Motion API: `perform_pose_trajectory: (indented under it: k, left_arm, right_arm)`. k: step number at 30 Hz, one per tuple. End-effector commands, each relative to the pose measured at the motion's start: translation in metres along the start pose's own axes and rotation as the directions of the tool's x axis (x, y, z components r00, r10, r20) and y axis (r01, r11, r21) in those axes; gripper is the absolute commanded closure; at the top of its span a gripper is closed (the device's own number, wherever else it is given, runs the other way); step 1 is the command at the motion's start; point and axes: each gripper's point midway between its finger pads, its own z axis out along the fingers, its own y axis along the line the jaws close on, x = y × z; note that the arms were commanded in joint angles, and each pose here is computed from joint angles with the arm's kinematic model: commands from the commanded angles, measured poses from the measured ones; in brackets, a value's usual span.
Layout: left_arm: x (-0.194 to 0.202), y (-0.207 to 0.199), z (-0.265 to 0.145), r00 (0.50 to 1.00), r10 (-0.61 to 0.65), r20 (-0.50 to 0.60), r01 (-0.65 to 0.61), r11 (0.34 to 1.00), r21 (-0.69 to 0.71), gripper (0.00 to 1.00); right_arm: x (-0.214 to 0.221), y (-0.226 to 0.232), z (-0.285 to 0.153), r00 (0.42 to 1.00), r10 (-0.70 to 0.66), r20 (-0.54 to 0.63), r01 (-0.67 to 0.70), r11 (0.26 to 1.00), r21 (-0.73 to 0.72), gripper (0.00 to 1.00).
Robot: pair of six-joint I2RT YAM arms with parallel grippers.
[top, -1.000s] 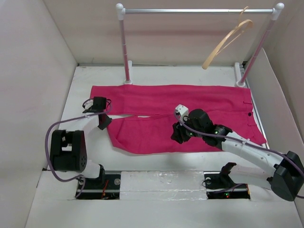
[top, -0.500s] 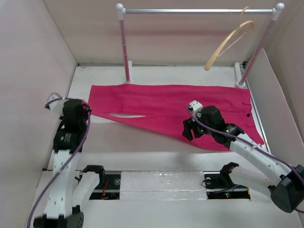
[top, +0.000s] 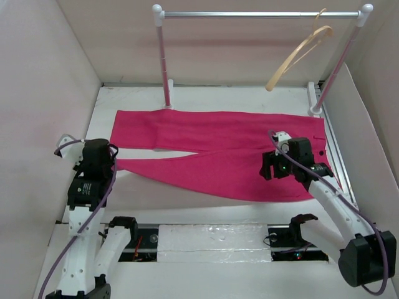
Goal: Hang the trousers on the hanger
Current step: Fold the trousers
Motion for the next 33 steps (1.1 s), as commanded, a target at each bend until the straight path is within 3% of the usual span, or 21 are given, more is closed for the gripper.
perform_pose_trajectory:
  k: [1, 5, 8, 11, 12, 13, 14, 15, 16, 19, 20, 22, 33]
  left_arm:
    - [-0.051, -0.014, 0.0, 0.983, -0.012, 0.181, 0.017, 1.0, -0.023, 1.0]
    - [-0.078, -0.023, 0.004, 0.959, 0.005, 0.282, 0.01, 0.999, -0.052, 1.0]
    - [-0.077, -0.047, 0.005, 0.967, 0.008, 0.253, -0.02, 0.999, 0.045, 1.0]
    - [-0.056, -0.06, 0.004, 0.983, 0.014, 0.185, -0.04, 0.99, 0.138, 1.0]
    - [-0.044, -0.065, 0.0, 0.987, 0.029, 0.16, -0.058, 0.983, 0.175, 1.0]
    - [-0.026, -0.065, -0.002, 0.991, 0.054, 0.124, -0.08, 0.974, 0.214, 1.0]
    - [-0.026, -0.065, -0.002, 0.991, 0.054, 0.124, -0.08, 0.973, 0.214, 1.0]
    - [-0.019, -0.067, -0.005, 0.992, 0.066, 0.108, -0.09, 0.967, 0.237, 1.0]
    - [-0.011, -0.071, -0.011, 0.993, 0.08, 0.088, -0.102, 0.957, 0.272, 1.0]
    - [0.007, -0.07, -0.016, 0.99, 0.127, 0.059, -0.14, 0.941, 0.309, 1.0]
    - [0.011, -0.068, -0.016, 0.988, 0.141, 0.059, -0.153, 0.938, 0.311, 1.0]
    - [0.008, -0.063, -0.018, 0.985, 0.147, 0.095, -0.169, 0.939, 0.298, 1.0]
    - [-0.023, -0.054, -0.025, 0.951, 0.195, 0.239, -0.247, 0.945, 0.214, 1.0]
  right_arm:
    - [-0.008, -0.015, -0.014, 0.997, 0.049, 0.064, -0.052, 0.998, 0.039, 0.26]
    - [-0.008, -0.041, -0.028, 0.983, 0.165, 0.076, -0.175, 0.973, 0.149, 0.23]
    - [0.004, -0.073, -0.035, 0.949, 0.295, 0.11, -0.315, 0.904, 0.29, 0.22]
    - [0.027, -0.11, -0.039, 0.876, 0.463, 0.134, -0.475, 0.786, 0.395, 0.26]
    - [0.033, -0.121, -0.039, 0.843, 0.516, 0.152, -0.527, 0.737, 0.422, 0.28]
    - [0.048, -0.15, -0.052, 0.754, 0.62, 0.217, -0.639, 0.613, 0.465, 0.31]
    - [0.049, -0.151, -0.052, 0.753, 0.621, 0.218, -0.64, 0.611, 0.466, 0.31]
    - [0.052, -0.159, -0.056, 0.715, 0.655, 0.243, -0.677, 0.564, 0.472, 0.31]
    - [0.067, -0.179, -0.065, 0.655, 0.703, 0.278, -0.72, 0.468, 0.511, 0.31]
    - [0.106, -0.21, -0.09, 0.527, 0.774, 0.352, -0.759, 0.242, 0.605, 0.32]
    - [0.13, -0.223, -0.11, 0.445, 0.795, 0.413, -0.776, 0.112, 0.621, 0.32]
    - [0.157, -0.227, -0.119, 0.387, 0.823, 0.415, -0.761, 0.031, 0.648, 0.33]
    - [0.152, -0.241, -0.121, 0.385, 0.803, 0.455, -0.787, 0.028, 0.617, 0.31]
